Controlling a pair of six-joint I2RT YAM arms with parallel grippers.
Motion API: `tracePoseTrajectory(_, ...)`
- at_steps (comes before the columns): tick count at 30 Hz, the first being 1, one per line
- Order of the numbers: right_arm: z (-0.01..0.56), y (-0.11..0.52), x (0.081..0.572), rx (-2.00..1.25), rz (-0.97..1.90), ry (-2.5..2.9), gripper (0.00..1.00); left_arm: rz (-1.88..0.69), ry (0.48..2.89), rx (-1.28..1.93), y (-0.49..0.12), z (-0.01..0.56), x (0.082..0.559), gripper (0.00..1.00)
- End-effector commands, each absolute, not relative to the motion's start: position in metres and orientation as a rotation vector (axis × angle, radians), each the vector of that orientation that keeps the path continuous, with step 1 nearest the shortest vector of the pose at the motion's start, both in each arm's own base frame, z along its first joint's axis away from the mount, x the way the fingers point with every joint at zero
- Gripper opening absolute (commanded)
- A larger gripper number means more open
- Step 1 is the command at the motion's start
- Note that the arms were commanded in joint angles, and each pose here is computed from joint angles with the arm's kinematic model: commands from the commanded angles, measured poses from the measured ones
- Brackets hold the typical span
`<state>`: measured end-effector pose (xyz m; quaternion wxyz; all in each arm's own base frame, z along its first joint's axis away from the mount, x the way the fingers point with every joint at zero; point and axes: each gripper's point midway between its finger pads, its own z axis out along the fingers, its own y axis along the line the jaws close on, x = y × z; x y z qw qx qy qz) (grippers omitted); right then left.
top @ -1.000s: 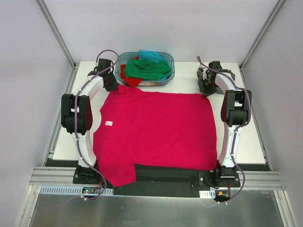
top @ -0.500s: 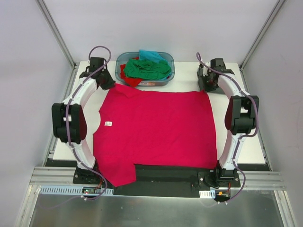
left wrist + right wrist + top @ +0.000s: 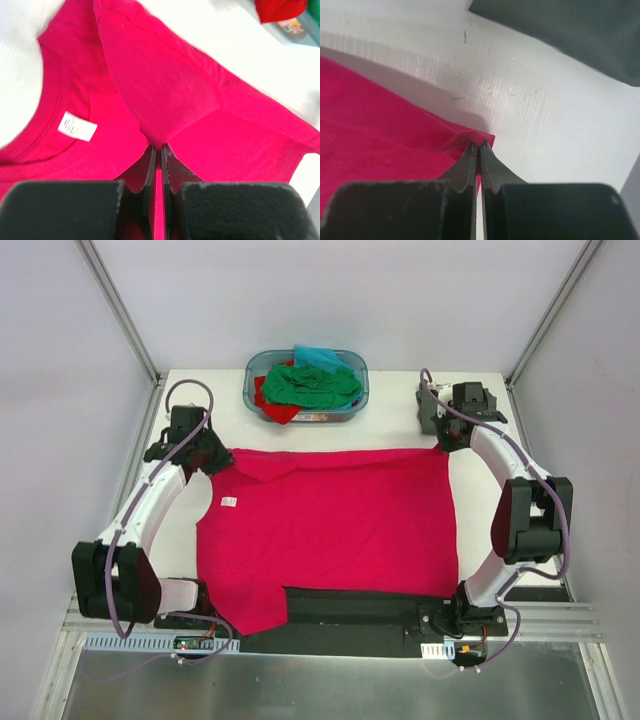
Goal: Fold and stack the t-shirts
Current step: Grap the side of the flattened tshirt furthest away from the robot with both arms, then fold the flattened tshirt in 1/3 of the way
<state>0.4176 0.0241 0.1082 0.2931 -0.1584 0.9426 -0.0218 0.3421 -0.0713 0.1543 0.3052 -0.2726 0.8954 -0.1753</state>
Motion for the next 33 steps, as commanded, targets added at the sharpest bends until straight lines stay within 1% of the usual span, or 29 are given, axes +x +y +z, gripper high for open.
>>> tracePoseTrajectory(1, 0.134, 0.012, 0.415, -0.434, -0.151, 2.426, 0.01, -0.484, 2.376, -0.805, -0.074, 0.152, 0.308, 0.00)
tracePoseTrajectory(9, 0.131, 0.005, 0.405, -0.427, -0.182, 2.444, 0.01, -0.409, 2.361, -0.841, -0.059, 0.162, 0.270, 0.00)
tracePoseTrajectory(21, 0.129, 0.003, 0.383, -0.414, -0.187, 2.474, 0.02, -0.458, 2.393, -0.833, -0.065, 0.160, 0.245, 0.00)
tracePoseTrajectory(28, 0.124, -0.001, 0.364, -0.356, -0.197, 2.503, 0.04, -0.426, 2.411, -0.886, -0.061, 0.140, 0.228, 0.00)
tracePoseTrajectory(31, 0.118, -0.003, 0.349, -0.334, -0.213, 2.534, 0.06, -0.443, 2.461, -0.927, -0.065, 0.123, 0.217, 0.00)
tracePoseTrajectory(33, 0.113, -0.008, 0.338, -0.280, -0.248, 2.557, 0.08, -0.404, 2.461, -0.993, -0.060, 0.110, 0.210, 0.00)
